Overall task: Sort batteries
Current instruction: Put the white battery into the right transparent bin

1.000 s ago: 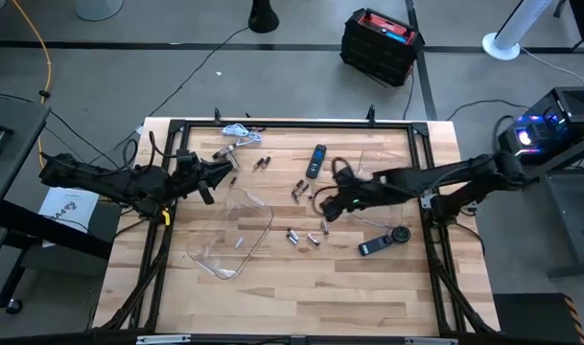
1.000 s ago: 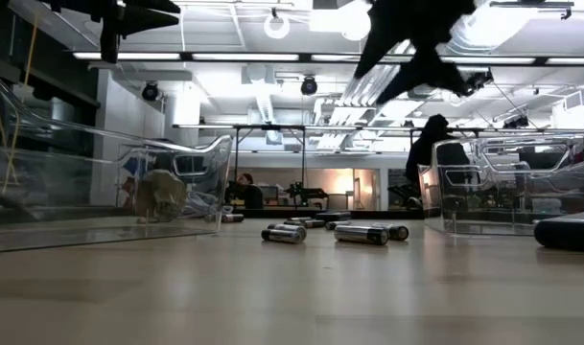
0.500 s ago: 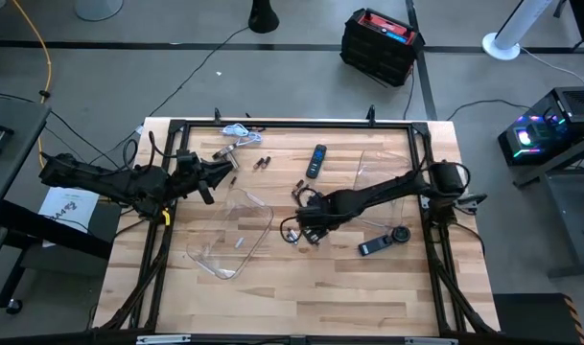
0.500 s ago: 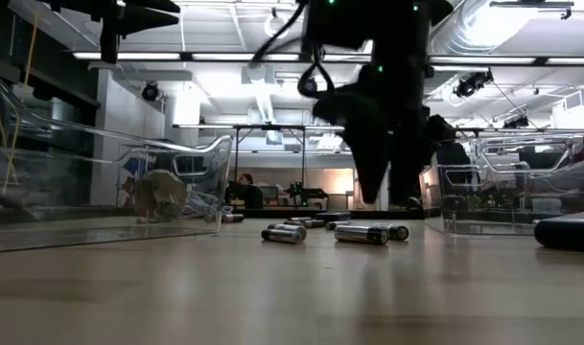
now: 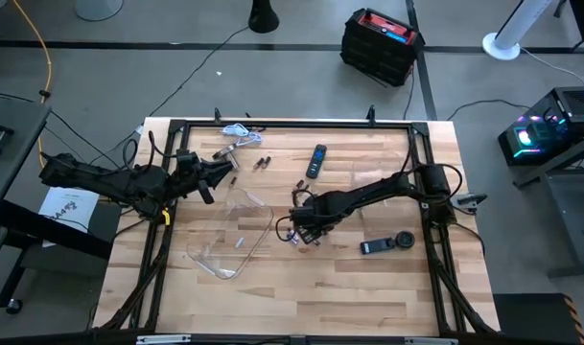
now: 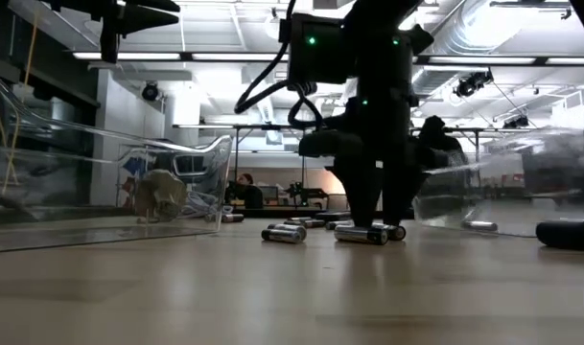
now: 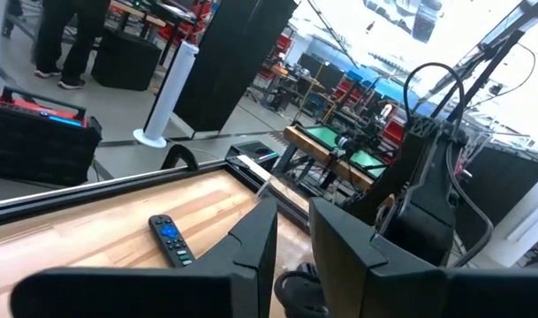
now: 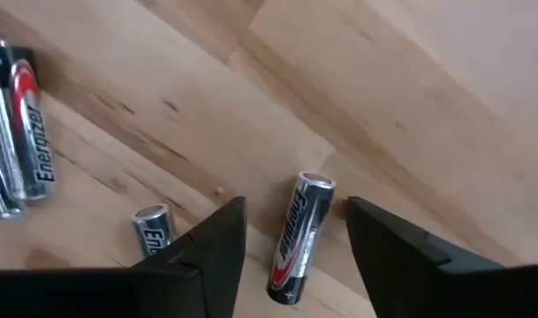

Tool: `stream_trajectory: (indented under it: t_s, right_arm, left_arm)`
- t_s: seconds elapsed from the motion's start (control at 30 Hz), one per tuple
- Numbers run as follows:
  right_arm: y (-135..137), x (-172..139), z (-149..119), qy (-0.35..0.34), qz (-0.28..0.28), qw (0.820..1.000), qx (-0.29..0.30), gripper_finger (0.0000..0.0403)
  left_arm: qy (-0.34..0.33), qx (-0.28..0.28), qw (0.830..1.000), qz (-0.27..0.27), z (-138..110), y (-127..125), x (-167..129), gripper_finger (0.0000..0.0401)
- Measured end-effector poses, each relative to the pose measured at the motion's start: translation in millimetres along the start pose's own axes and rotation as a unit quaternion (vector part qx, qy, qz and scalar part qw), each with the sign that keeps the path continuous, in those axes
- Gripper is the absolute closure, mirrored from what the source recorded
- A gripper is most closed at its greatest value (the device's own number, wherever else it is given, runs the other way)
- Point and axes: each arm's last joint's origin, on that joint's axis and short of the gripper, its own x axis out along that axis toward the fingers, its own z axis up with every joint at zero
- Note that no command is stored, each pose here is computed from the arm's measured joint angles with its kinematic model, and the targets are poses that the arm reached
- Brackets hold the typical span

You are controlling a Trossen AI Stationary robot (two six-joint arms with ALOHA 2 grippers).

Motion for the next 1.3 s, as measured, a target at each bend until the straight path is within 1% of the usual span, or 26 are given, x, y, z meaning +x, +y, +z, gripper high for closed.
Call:
stream_trajectory:
  t_s: [0.1, 0.17, 0.23, 0.33, 0.37, 0.4, 0.47, 0.53, 0.67, 0.77, 0.83, 0.93, 1.0, 1.2, 1.3]
  right_arm:
    - [0.1, -0.4, -0.2, 0.0, 0.001, 1.0, -0.001, 0.0237]
    - [0.7, -0.5, -1.1, 0.0, 0.001, 1.0, -0.009, 0.0261]
    - [0.7, -0.5, -1.1, 0.0, 0.001, 1.0, -0.017, 0.0294]
    - [0.4, -2.5, -1.1, -0.001, 0.003, 0.999, -0.032, 0.0361]
    - [-0.2, -6.4, -1.1, -0.004, 0.006, 0.999, -0.039, 0.0377]
    - [-1.5, -12.6, -1.0, -0.01, 0.008, 0.999, -0.045, 0.0385]
    - [-8.5, -31.1, -1.1, -0.03, 0.001, 0.999, -0.042, 0.0379]
    - [-21.5, -56.1, -1.9, -0.053, -0.016, 0.998, -0.034, 0.0371]
    - [-60.0, -103.7, -8.6, -0.107, -0.098, 0.989, 0.012, 0.0378]
    - [-88.7, -129.4, -13.1, -0.123, -0.149, 0.98, 0.053, 0.0383]
    - [-103.4, -138.8, -13.5, -0.118, -0.172, 0.975, 0.075, 0.0379]
    - [-114.1, -144.5, -9.2, -0.128, -0.187, 0.97, 0.085, 0.0355]
    - [-117.4, -145.2, -5.7, -0.136, -0.194, 0.968, 0.085, 0.0329]
    - [-123.4, -144.7, 1.6, -0.133, -0.202, 0.967, 0.078, 0.0232]
    - [-123.8, -144.2, 4.2, -0.134, -0.198, 0.968, 0.077, 0.0198]
  left_arm:
    - [0.0, 0.0, 1.0, 0.0, 0.0, 0.0, 0.0, 0.0336]
    - [0.0, 0.0, 1.0, 0.0, 0.0, 0.0, 0.0, 0.0336]
    - [0.0, 0.0, 1.0, 0.0, 0.1, 0.0, 0.0, 0.0336]
    - [0.0, 0.001, 1.0, 0.0, 0.0, 0.0, 0.0, 0.0336]
    - [0.0, 0.0, 1.0, 0.0, 0.1, 0.0, -0.1, 0.0336]
    - [0.0, 0.0, 1.0, 0.0, 0.1, 0.0, -0.1, 0.0336]
    - [-0.001, 0.0, 1.0, 0.0, 0.6, 0.2, -0.5, 0.0336]
    - [-0.003, -0.002, 1.0, 0.0, 1.3, 0.2, -0.9, 0.0336]
    - [-0.004, -0.002, 1.0, 0.001, 1.5, 0.5, -0.9, 0.0336]
    - [-0.006, -0.001, 1.0, 0.005, 1.8, 1.4, -0.1, 0.0336]
    - [-0.008, -0.001, 1.0, 0.009, 2.3, 2.4, 0.6, 0.0336]
    - [-0.01, -0.001, 1.0, 0.013, 2.9, 3.4, 1.3, 0.0336]
    - [-0.01, -0.002, 1.0, 0.01, 3.2, 3.5, 1.6, 0.0336]
    - [-0.015, -0.01, 1.0, 0.002, 4.8, 2.3, 1.5, 0.0336]
    - [-0.015, -0.01, 1.0, 0.002, 4.8, 2.2, 1.5, 0.0336]
